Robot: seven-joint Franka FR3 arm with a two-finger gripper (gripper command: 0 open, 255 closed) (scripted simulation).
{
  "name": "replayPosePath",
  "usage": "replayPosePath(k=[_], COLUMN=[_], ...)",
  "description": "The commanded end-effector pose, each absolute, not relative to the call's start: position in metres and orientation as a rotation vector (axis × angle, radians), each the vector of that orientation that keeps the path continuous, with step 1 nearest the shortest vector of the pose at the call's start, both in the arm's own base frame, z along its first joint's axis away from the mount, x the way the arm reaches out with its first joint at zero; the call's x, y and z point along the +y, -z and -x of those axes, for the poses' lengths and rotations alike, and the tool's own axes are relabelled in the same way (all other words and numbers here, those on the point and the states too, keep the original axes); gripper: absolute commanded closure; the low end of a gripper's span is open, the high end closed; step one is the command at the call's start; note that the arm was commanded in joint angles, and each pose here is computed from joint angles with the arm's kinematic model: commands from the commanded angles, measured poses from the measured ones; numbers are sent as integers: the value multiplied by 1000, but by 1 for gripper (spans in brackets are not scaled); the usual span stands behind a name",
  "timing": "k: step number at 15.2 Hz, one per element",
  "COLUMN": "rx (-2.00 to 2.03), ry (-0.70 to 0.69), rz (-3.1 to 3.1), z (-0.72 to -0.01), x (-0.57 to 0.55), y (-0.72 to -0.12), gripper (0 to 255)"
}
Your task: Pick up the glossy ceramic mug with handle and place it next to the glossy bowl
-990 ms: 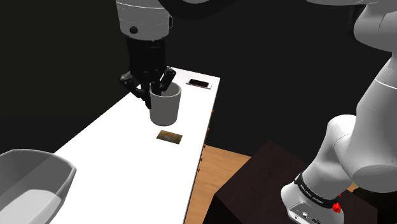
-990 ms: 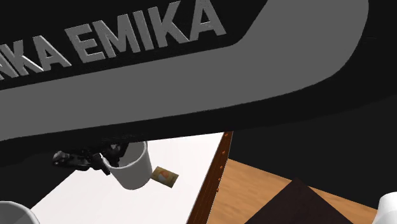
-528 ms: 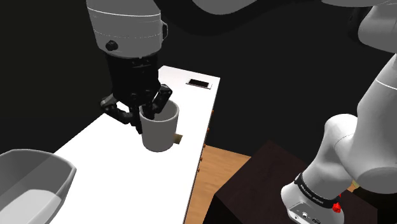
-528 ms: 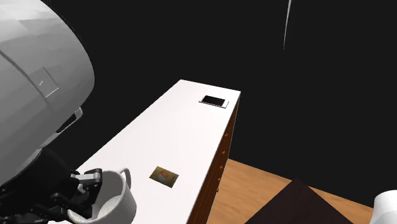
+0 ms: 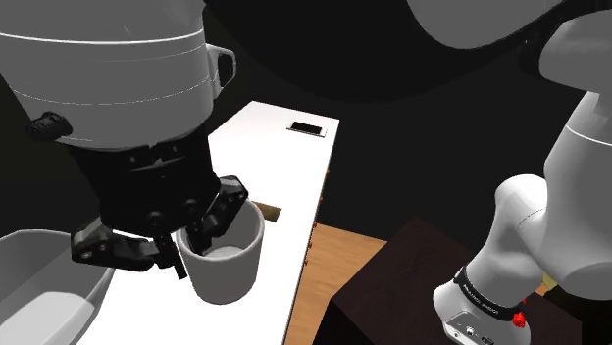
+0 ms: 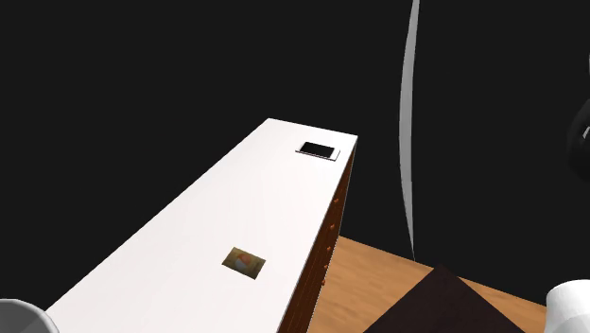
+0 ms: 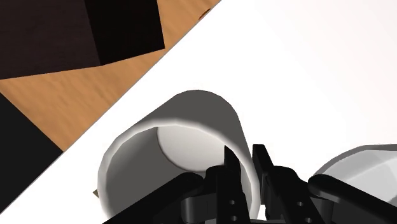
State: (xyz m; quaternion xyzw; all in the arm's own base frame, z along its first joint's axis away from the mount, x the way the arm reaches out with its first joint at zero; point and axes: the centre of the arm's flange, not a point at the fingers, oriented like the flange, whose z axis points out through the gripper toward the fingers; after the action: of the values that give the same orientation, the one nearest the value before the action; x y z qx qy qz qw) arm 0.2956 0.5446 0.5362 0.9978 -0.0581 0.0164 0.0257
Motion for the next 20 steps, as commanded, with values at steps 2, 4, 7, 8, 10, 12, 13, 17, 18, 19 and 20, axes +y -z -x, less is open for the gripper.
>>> replayPosePath(k=[2, 4, 7, 8, 10, 12, 13, 17, 18, 19, 20], rx=[-182, -182, -182, -182, -182, -182, -182, -182, -182, -182, -182], ry=[-51, -51, -51, -51, -51, -51, -51, -51, -51, -51, -51], rz=[-3085, -3085, -3085, -3085, -3085, -3085, -3085, -3085, -3085, -3085, -3085], z=[-271, -271, -271, -271, -271, -271, -271, -271, -271, -271, -271], x=[569, 569, 569, 569, 569, 569, 569, 569, 569, 569, 569], y=[-536, -525, -510, -504, -494, -483, -478, -457, -451, -446, -441], gripper=[255, 255, 255, 255, 255, 255, 255, 255, 255, 255, 255])
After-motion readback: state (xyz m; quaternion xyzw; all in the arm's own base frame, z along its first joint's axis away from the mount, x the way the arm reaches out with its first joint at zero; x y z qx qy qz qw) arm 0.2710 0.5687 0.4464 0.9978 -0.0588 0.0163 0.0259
